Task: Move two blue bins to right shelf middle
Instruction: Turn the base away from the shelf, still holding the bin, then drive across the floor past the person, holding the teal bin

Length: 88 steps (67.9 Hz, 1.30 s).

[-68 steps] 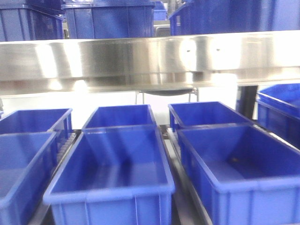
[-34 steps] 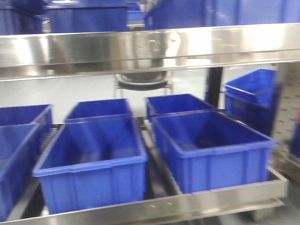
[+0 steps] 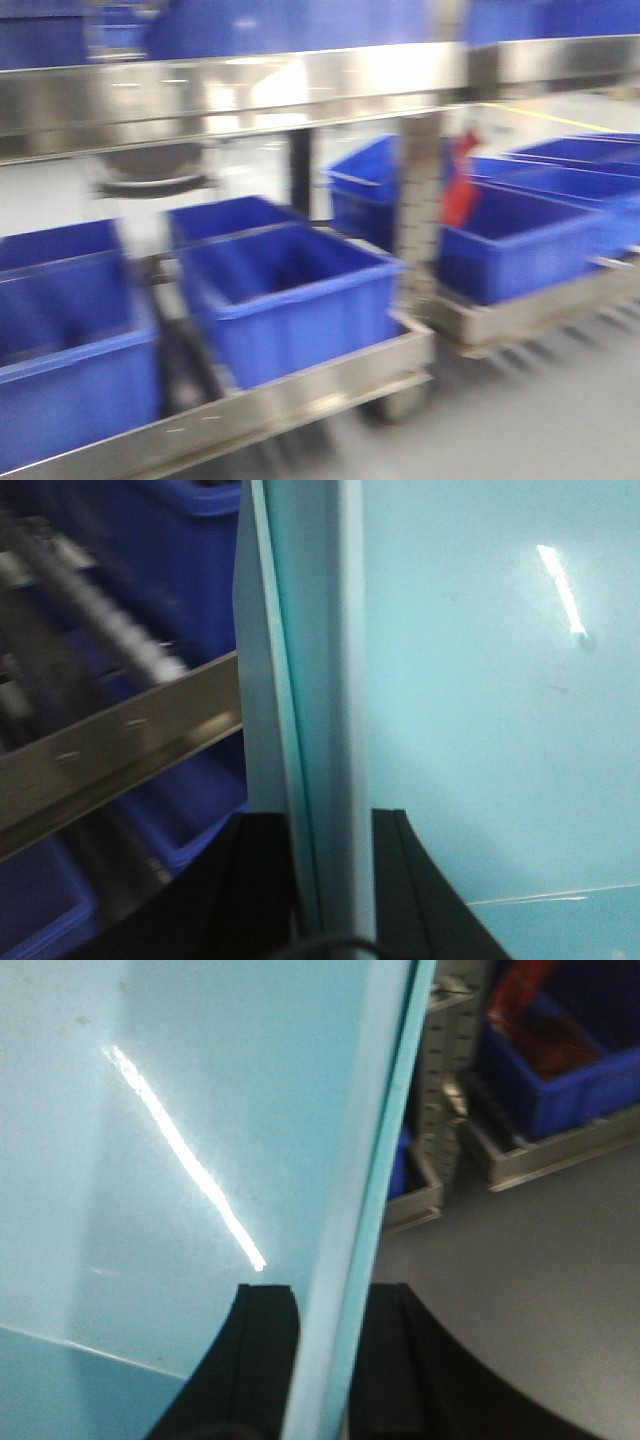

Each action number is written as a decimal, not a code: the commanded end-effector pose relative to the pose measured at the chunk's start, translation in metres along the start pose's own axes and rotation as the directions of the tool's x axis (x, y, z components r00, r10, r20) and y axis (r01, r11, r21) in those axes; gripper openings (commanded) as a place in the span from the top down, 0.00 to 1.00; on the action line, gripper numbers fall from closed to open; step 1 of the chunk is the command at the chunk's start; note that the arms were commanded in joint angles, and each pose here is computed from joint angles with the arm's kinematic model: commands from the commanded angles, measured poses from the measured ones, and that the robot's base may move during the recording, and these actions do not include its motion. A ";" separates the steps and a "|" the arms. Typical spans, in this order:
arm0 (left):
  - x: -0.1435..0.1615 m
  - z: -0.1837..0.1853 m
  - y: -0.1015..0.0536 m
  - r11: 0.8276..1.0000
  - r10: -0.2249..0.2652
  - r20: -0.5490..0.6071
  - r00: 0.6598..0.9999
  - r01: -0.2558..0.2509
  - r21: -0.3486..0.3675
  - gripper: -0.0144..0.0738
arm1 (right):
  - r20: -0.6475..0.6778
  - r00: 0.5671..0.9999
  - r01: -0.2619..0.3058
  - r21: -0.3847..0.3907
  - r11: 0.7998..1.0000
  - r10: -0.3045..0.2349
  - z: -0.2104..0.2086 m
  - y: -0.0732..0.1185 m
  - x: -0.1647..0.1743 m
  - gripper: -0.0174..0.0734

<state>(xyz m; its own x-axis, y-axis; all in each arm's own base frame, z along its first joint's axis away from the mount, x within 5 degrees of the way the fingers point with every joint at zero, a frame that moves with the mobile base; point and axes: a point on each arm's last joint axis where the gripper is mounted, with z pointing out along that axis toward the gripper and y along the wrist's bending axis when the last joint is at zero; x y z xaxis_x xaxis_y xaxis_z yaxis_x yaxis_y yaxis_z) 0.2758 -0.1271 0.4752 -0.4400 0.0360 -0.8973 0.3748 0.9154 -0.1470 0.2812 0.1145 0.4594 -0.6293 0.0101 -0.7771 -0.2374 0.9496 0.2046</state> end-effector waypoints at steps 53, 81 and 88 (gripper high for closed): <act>-0.019 -0.017 -0.005 0.999 0.002 0.158 0.987 -0.007 0.031 0.96 | 0.092 0.996 0.024 -0.003 1.000 -0.024 -0.012 0.000 -0.009 0.98; -0.019 -0.017 -0.005 0.999 0.002 0.158 0.987 -0.007 0.031 0.96 | 0.092 0.996 0.024 -0.003 1.000 -0.024 -0.012 0.000 -0.009 0.98; -0.019 -0.017 -0.005 0.999 0.002 0.158 0.987 -0.007 0.031 0.96 | 0.092 0.996 0.024 -0.003 1.000 -0.024 -0.012 0.000 -0.009 0.98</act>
<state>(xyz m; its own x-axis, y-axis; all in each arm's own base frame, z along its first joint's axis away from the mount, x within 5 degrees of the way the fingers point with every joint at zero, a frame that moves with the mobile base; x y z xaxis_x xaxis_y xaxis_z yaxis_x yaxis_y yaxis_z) 0.2759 -0.1271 0.4753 -0.4386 0.0353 -0.8980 0.3749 0.9153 -0.1471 0.2812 0.1145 0.4594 -0.6293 0.0101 -0.7771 -0.2374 0.9496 0.2046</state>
